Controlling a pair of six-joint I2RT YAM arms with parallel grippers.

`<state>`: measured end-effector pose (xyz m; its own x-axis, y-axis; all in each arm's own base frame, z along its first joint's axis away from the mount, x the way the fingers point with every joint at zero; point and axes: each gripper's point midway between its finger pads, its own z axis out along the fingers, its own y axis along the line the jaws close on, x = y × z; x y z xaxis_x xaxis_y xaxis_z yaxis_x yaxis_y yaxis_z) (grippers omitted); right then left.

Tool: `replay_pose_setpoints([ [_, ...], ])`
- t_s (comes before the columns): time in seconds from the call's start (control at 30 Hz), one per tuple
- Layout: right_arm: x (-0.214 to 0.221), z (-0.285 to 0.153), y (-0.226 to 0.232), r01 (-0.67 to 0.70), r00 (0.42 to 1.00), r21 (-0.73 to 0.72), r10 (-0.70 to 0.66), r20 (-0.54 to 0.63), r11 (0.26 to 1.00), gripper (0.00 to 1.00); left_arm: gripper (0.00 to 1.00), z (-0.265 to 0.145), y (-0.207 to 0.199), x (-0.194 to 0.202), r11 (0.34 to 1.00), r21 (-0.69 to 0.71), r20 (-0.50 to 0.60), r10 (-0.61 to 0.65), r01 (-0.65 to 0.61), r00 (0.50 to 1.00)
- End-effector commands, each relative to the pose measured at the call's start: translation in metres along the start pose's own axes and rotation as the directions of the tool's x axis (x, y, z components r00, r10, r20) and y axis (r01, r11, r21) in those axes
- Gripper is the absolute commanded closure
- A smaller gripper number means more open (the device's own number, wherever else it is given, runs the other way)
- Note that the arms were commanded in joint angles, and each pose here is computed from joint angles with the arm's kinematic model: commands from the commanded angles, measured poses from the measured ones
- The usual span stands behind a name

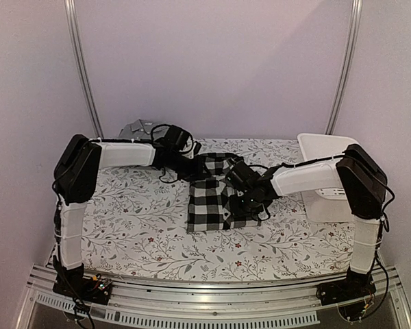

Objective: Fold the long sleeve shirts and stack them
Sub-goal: Smooth out the 2/3-rectangle-folded shirt at the center of the board.

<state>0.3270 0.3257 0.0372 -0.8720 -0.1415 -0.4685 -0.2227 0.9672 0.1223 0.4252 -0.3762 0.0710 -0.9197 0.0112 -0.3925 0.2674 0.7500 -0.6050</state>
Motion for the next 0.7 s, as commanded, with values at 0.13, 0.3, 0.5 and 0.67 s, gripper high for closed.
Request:
replay_pose_setpoints([
  [0.13,0.038,0.021,-0.018,-0.026,0.995,0.038,0.029,-0.090,0.999,0.52,0.65,-0.051,-0.030,0.000,0.997,0.034,0.060,0.063,-0.066,0.996],
  [0.3,0.019,-0.015,-0.015,-0.037,0.999,0.011,0.038,-0.025,0.999,0.46,0.65,-0.072,-0.016,0.035,0.999,0.014,0.033,0.034,-0.035,0.999],
  [0.5,0.013,-0.054,-0.024,-0.058,0.998,-0.015,0.058,0.034,0.998,0.50,0.67,-0.091,-0.007,0.098,0.999,0.045,-0.035,0.016,-0.014,0.999],
  [0.67,0.031,-0.049,-0.032,-0.050,0.999,-0.008,0.050,-0.002,0.999,0.61,0.67,-0.087,-0.004,0.141,0.999,0.040,-0.096,0.004,0.000,0.995],
])
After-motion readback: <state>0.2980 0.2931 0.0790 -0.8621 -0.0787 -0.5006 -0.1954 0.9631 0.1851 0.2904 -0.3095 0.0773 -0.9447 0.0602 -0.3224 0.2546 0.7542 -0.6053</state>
